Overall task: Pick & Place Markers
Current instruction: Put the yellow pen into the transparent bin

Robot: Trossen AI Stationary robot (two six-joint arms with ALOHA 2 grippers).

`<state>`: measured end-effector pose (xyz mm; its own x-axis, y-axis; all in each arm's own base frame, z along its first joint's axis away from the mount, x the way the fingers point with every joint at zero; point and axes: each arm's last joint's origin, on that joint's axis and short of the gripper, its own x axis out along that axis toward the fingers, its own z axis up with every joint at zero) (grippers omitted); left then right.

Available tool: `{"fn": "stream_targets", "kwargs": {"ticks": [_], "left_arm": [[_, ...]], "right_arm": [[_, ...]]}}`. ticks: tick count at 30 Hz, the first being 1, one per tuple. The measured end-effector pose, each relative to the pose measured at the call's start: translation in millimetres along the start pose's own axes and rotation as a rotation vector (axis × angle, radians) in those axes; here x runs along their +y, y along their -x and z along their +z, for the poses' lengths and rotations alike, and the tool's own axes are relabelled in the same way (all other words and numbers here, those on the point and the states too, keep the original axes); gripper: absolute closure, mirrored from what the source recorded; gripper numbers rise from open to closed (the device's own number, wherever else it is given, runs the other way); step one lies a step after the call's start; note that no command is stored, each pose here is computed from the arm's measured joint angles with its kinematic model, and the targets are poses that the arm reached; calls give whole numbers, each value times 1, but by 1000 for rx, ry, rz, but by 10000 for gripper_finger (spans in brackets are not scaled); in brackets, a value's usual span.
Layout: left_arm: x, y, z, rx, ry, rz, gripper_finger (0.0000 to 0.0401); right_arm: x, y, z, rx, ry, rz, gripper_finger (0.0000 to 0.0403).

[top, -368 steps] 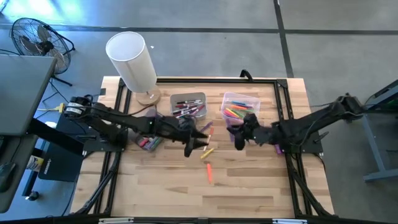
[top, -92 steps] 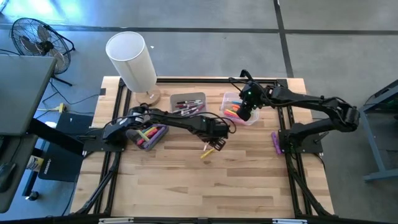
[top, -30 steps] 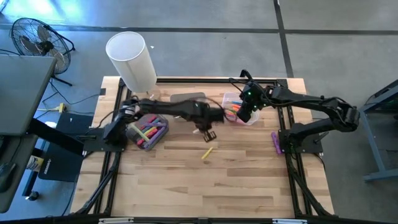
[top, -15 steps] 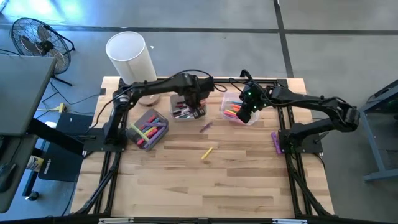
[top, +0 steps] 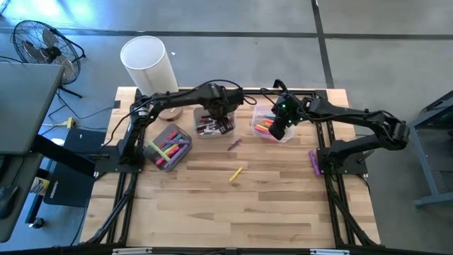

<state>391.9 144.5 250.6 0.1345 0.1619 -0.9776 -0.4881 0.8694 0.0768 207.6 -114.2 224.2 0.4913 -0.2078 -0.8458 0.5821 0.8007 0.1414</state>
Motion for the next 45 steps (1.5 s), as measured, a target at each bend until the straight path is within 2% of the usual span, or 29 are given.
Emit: {"fn": "stream_targets", "kwargs": {"ticks": [3, 6, 10, 13, 16, 19, 22, 25, 29, 31, 33, 35, 37, 41, 45], "left_arm": [[-4, 1, -2, 13, 37, 0, 233], [-19, 11, -6, 0, 63, -48, 259], [-61, 17, -15, -14, -29, -90, 327], [-93, 21, -24, -39, -147, -104, 386], [-122, 26, -32, -90, -253, -133, 387], [-150, 32, -42, -141, -343, -150, 395], [-166, 24, -59, -133, -386, -59, 398], [-160, 10, -86, -78, -375, -48, 400], [-138, 16, -130, -226, -252, -201, 400], [-123, 8, -164, -209, -204, -222, 400], [-120, 5, -179, -302, -157, -298, 400], [-105, 11, -204, -315, -133, -314, 400], [-99, 22, -216, -405, -122, -361, 401], [-82, 33, -233, -473, -127, -338, 401], [-65, 52, -247, -560, -206, -347, 401]], "right_arm": [[0, 0, 0, -2, 0, 1, 257], [0, 0, 0, -4, -5, 2, 257], [0, 0, 1, -15, -5, 4, 257], [0, 0, 2, -24, -7, 6, 258], [2, 0, 3, -31, -8, 13, 263], [7, 0, 3, -38, -13, 5, 288], [18, -1, 2, -58, -5, -6, 337], [36, 0, 0, -80, 43, 6, 391], [69, 11, 2, -146, 116, -20, 389], [88, 20, 6, -179, 158, -1, 398], [108, 27, 10, -204, 221, 29, 399], [128, 29, 15, -208, 293, 49, 395], [148, 28, 18, -172, 394, 69, 395], [191, 16, 23, -109, 601, 89, 397], [231, -5, 26, -44, 754, 122, 378]]}}
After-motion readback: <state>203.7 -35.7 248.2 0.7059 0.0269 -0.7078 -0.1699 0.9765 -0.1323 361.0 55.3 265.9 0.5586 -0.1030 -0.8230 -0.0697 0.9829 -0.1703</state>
